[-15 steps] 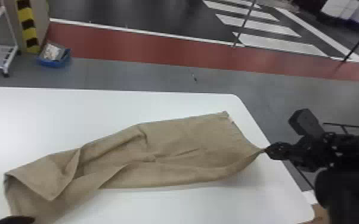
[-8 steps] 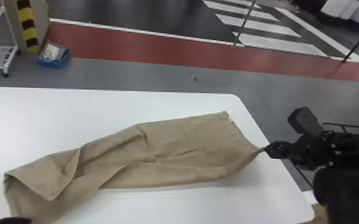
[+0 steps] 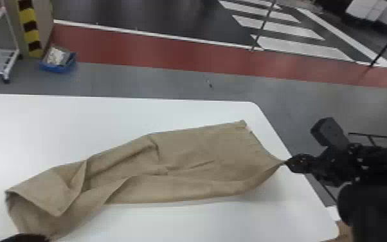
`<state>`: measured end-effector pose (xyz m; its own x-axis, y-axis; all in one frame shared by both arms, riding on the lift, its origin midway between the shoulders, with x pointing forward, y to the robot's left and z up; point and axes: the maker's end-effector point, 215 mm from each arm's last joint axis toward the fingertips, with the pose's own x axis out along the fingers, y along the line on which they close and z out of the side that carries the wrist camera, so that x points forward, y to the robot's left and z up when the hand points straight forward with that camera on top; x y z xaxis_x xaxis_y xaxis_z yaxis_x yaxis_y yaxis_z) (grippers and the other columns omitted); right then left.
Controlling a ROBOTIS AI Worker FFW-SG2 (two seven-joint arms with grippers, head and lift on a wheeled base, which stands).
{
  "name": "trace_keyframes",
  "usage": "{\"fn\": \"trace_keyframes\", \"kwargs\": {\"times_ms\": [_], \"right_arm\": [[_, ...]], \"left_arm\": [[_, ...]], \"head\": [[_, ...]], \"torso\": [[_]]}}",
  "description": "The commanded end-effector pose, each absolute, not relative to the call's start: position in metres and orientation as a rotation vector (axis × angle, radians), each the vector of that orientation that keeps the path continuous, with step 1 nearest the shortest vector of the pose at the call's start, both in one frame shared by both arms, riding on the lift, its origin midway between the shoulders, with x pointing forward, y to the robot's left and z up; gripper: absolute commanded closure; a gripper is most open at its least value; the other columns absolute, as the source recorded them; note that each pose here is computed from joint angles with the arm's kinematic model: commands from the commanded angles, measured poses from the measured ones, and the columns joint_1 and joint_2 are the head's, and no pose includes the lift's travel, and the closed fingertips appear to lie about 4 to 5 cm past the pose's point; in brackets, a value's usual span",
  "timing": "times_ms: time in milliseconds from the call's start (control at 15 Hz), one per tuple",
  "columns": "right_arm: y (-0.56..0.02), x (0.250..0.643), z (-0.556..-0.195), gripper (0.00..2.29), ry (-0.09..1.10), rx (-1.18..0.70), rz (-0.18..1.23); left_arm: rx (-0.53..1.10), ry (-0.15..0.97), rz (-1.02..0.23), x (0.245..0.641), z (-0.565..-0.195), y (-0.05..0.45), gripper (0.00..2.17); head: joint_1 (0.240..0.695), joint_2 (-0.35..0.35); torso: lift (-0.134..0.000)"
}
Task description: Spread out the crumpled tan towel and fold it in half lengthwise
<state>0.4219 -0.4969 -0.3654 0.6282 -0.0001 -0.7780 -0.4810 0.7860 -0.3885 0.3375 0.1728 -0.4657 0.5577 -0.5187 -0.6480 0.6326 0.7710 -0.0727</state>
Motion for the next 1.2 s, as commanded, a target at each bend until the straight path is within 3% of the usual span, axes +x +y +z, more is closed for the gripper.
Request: {"fn": "trace_keyframes", "kwargs": {"times_ms": [0,67,133,600,867,1133], "right_arm": [[-0.495,0.422,-0.366,1.18,0.856,-0.614,0.299],[-0.494,0.422,-0.366,1.18,0.855,-0.614,0.301],[-0.495,0.423,-0.364,1.18,0.851,-0.615,0.298],[-0.492,0.447,-0.317,1.18,0.753,-0.605,0.257],[-0.479,0.455,-0.309,1.18,0.725,-0.482,0.237],[-0.502,0.486,-0.268,1.18,0.645,-0.412,0.054]], "left_arm": [[0.167,0.683,-0.649,0.346,-0.460,0.180,1.51],[0.165,0.674,-0.631,0.350,-0.457,0.185,1.73],[0.163,0.662,-0.614,0.353,-0.453,0.190,1.79],[0.146,0.521,-0.526,0.381,-0.376,0.231,1.79],[0.114,0.479,-0.481,0.404,-0.339,0.243,1.79],[0.040,0.436,-0.395,0.442,-0.293,0.270,1.79]], "head": [[0.695,-0.350],[0.695,-0.350],[0.695,-0.350],[0.695,-0.350],[0.695,-0.330],[0.695,-0.295]], "torso": [[-0.125],[-0.125],[-0.125],[-0.125],[-0.125],[-0.125]]}}
